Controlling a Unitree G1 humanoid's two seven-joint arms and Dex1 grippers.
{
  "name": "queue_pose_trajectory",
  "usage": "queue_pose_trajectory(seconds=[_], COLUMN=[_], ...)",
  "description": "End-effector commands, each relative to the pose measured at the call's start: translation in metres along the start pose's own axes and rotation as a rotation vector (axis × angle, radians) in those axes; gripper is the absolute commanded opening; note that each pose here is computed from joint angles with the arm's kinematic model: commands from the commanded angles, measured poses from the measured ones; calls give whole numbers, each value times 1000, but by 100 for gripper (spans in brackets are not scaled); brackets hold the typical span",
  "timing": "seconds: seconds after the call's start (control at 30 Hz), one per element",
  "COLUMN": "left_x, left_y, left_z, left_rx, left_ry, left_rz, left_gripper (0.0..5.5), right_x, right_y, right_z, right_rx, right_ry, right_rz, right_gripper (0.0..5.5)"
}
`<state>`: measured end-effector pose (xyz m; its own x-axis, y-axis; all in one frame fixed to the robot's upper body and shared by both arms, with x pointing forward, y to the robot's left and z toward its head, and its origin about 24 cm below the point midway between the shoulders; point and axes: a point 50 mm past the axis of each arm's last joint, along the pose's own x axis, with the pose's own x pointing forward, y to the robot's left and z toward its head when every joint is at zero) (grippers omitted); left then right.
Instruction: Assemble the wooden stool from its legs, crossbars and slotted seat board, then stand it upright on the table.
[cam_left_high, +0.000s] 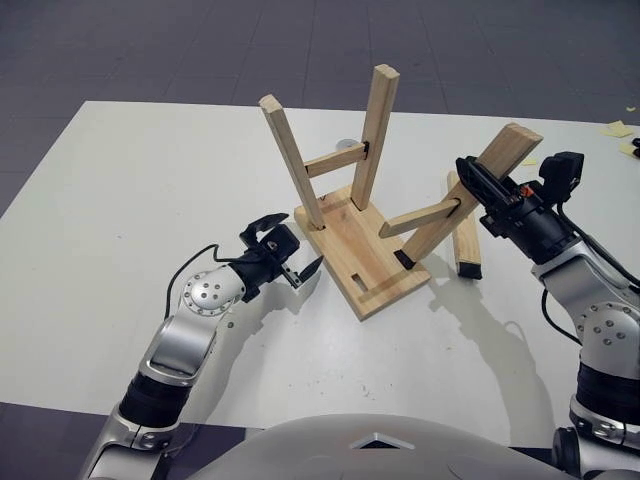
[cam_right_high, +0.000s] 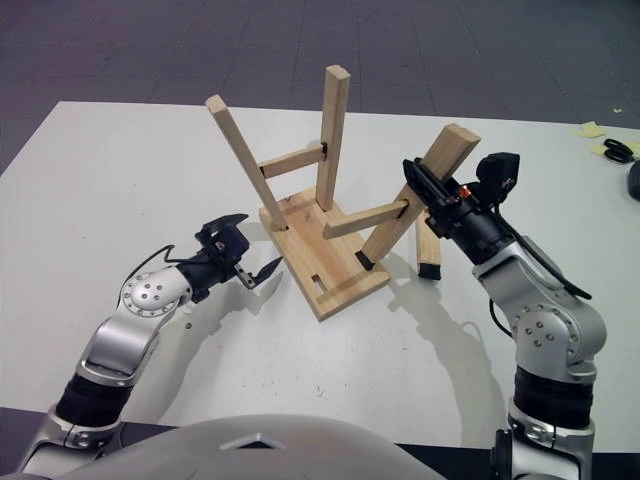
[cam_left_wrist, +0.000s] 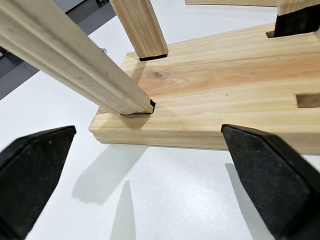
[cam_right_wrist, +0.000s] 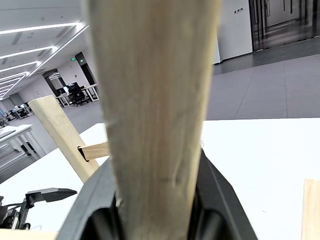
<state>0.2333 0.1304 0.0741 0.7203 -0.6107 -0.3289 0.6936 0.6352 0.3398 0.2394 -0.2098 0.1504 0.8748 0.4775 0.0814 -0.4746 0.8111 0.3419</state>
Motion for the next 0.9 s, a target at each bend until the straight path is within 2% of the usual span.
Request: queue_pose_trajectory(seconds=[0.03, 0.33, 0.57, 0.9], left_x=[4, 8, 10, 11], left_y=[-6, -11, -14, -14], left_z=[0, 0, 0, 0], left_rx=[22, 38, 37, 45], left_ry=[1, 5, 4, 9], left_rz=[-31, -56, -66, -77], left_gripper=[540, 540, 540, 540], right_x=[8, 20, 21, 33], right_y=[4, 3, 4, 9], right_z=[-13, -1, -12, 10], right_rx=[11, -25, -31, -15], right_ry=[19, -56, -31, -130], right_rz=[-27, -70, -97, -103], right_gripper=[102, 102, 102, 102])
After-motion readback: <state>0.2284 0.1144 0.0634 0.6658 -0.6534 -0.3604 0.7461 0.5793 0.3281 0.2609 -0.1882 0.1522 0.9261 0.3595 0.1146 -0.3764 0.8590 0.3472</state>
